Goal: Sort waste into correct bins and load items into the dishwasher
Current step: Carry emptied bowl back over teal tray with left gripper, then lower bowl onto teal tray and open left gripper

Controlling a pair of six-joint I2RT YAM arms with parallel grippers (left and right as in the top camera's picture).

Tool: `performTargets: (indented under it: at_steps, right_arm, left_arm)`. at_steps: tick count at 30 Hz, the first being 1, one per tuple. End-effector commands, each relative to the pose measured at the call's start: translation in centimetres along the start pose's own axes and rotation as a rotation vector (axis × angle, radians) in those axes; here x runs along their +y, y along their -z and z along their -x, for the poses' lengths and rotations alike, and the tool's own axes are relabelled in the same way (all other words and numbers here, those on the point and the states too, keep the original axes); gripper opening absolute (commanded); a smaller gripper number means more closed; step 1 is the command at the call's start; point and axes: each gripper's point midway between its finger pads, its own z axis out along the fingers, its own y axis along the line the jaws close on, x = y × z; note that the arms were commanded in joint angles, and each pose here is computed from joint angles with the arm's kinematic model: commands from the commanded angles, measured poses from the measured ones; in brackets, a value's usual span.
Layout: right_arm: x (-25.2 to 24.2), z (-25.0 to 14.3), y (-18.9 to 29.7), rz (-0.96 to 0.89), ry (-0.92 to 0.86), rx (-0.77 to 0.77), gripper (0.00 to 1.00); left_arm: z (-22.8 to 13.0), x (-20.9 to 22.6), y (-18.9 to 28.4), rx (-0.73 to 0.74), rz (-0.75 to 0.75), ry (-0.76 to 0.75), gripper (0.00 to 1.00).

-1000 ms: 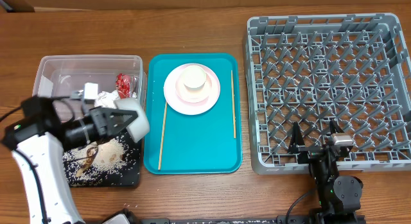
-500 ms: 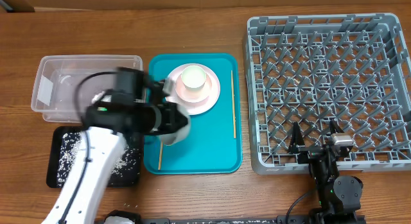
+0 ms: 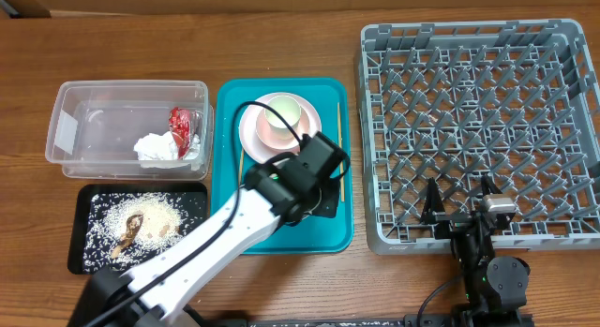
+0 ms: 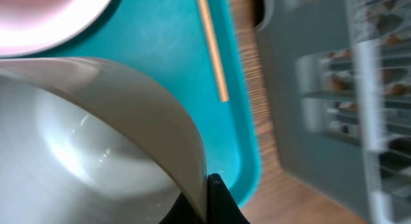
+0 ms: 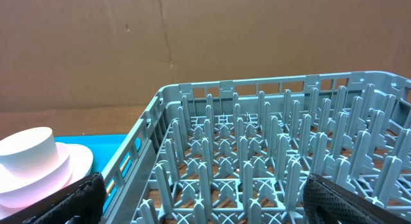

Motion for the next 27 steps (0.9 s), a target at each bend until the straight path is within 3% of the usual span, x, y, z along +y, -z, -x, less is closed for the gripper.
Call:
performTargets:
  at_steps: [1, 8, 16, 23, 27]
  right_arm:
    - [0.0, -0.2, 0.0, 0.0, 0.002, -0.004, 1.0]
    - [0.0, -0.2, 0.0, 0.0, 0.002, -0.005, 1.0]
    - [0.0, -0.2, 0.0, 0.0, 0.002, -0.004, 1.0]
    - [0.0, -0.2, 0.0, 0.0, 0.002, -0.004, 1.0]
    - [0.0, -0.2, 0.0, 0.0, 0.002, -0.004, 1.0]
  left_arm:
    - [0.1, 1.1, -2.4, 0.023, 0.095, 0.016, 0.04]
    - [-1.2, 2.1, -4.9, 0.097, 0.144, 0.016, 0.04]
    - [-0.6, 3.2, -4.9, 0.062, 0.209, 0.01, 0.05]
    - [-0.7, 3.3, -4.9, 0.065, 0.211, 0.01, 0.17]
    - [-0.8, 3.4, -4.9, 0.071, 0.215, 0.009, 0.29]
